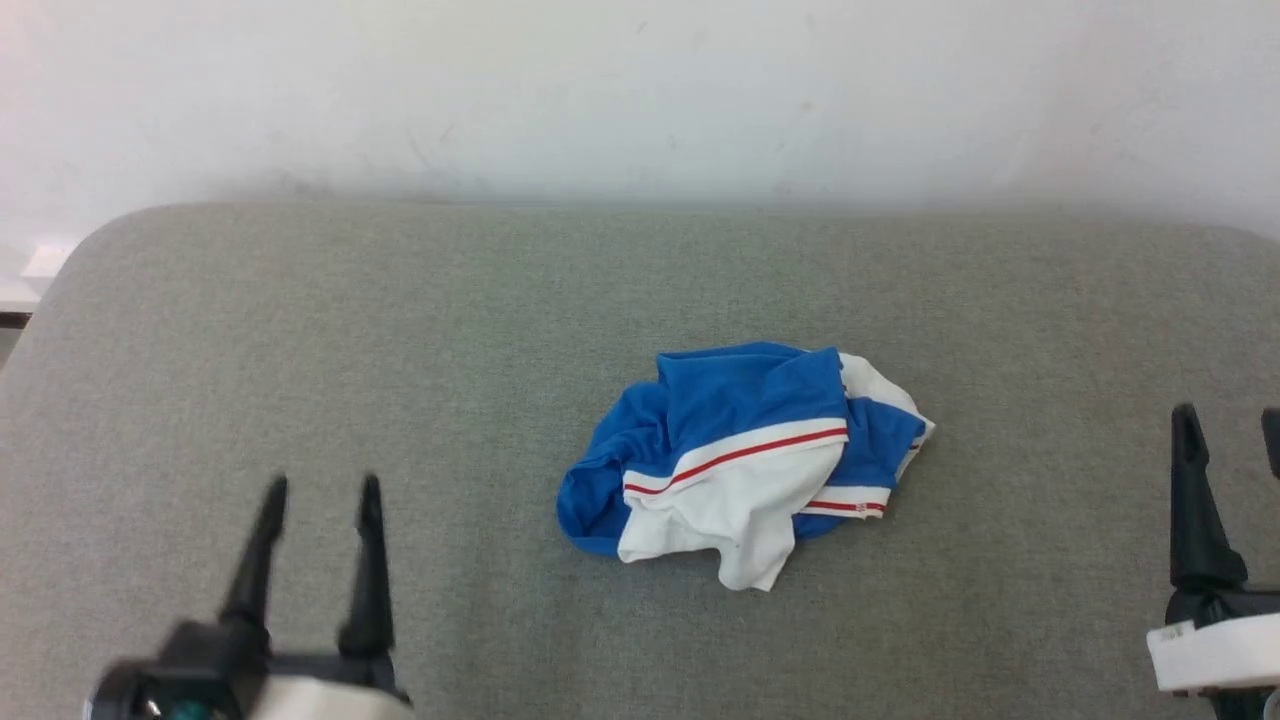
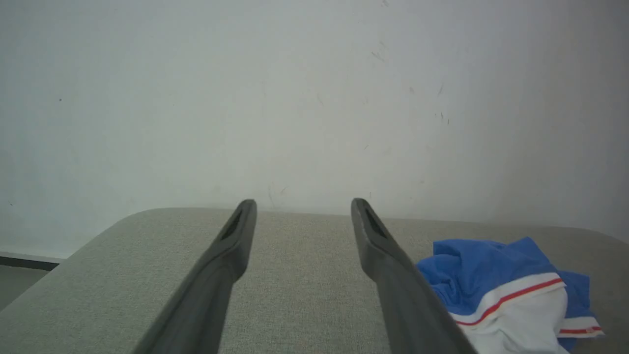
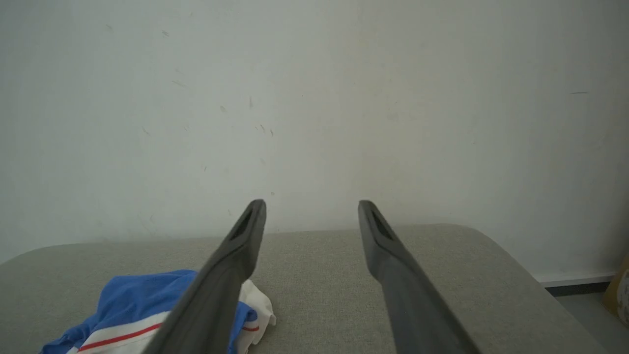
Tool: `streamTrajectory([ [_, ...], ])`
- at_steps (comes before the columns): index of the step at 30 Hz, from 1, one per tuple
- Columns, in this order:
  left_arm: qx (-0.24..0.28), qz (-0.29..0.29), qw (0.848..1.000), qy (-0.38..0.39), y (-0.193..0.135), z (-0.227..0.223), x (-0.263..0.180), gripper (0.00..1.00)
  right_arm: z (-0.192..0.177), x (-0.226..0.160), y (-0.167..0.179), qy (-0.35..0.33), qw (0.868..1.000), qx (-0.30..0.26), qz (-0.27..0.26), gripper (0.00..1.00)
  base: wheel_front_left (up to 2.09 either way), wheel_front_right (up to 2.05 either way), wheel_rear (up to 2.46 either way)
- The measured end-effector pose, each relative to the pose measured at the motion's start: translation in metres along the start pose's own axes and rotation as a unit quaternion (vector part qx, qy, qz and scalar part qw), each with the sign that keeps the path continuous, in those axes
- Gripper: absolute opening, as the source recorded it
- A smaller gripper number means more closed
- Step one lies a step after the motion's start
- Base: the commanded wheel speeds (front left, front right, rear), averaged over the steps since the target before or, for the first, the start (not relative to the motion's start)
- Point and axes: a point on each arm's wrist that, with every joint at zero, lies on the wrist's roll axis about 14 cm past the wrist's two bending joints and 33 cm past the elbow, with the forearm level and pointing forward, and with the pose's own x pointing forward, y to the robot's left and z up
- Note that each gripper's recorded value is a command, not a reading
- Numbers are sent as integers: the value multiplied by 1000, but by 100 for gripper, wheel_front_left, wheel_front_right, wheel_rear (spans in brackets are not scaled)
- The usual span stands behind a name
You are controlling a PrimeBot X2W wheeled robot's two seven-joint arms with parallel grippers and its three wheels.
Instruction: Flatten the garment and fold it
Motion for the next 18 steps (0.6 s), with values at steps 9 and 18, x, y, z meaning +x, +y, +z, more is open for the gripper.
streamTrajectory([
  [9, 9, 5, 998, 56, -6, -38, -23, 100, -16, 7, 5, 28, 1000, 5, 8, 100, 0, 0, 0],
  [18, -4, 3, 998, 64, -11, -50, -6, 100, -6, 80, 53, 53, 994, -32, 87, 100, 0, 0, 0],
])
